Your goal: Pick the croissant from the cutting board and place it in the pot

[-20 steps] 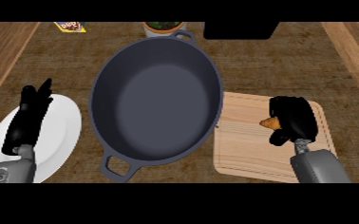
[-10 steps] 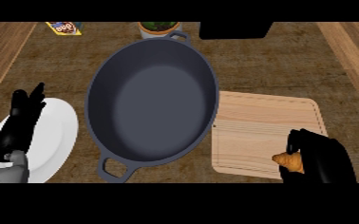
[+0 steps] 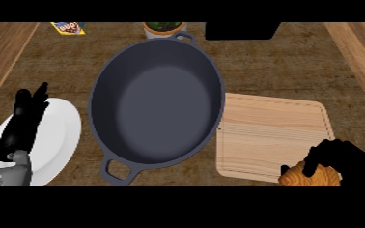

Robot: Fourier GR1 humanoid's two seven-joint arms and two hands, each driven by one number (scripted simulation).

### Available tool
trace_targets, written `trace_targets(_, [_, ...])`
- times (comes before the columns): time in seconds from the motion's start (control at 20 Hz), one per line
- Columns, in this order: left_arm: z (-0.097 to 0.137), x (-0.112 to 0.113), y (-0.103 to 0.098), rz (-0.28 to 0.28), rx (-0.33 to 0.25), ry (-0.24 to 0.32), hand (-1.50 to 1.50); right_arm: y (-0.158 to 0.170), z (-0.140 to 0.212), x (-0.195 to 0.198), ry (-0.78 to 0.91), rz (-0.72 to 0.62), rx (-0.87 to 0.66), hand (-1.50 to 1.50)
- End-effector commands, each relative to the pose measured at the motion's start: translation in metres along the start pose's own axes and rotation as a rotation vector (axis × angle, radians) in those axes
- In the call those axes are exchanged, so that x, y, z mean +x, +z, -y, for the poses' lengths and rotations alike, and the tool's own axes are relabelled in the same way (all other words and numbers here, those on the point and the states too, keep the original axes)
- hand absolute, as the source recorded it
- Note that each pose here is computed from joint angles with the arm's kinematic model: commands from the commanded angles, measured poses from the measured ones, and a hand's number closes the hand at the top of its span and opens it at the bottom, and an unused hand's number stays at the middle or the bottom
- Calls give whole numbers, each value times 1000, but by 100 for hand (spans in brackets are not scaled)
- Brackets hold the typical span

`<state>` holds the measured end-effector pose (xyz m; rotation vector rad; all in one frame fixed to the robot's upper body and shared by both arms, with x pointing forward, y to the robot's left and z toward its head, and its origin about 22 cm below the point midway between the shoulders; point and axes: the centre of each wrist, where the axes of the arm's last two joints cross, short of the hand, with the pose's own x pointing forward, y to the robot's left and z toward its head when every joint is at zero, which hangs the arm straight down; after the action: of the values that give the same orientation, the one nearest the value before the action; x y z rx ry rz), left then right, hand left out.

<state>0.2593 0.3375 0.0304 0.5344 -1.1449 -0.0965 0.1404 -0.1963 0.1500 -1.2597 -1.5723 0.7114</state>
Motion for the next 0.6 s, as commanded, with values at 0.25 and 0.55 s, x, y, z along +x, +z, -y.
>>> trace_targets(0.25, [-2,1,-6,16,-12,-1,0,1,55,64,-97,129,-135,150])
trace_targets(0.55, [18,10,0,21,-33,-5,0,-22,43,125,-97,133,3,150])
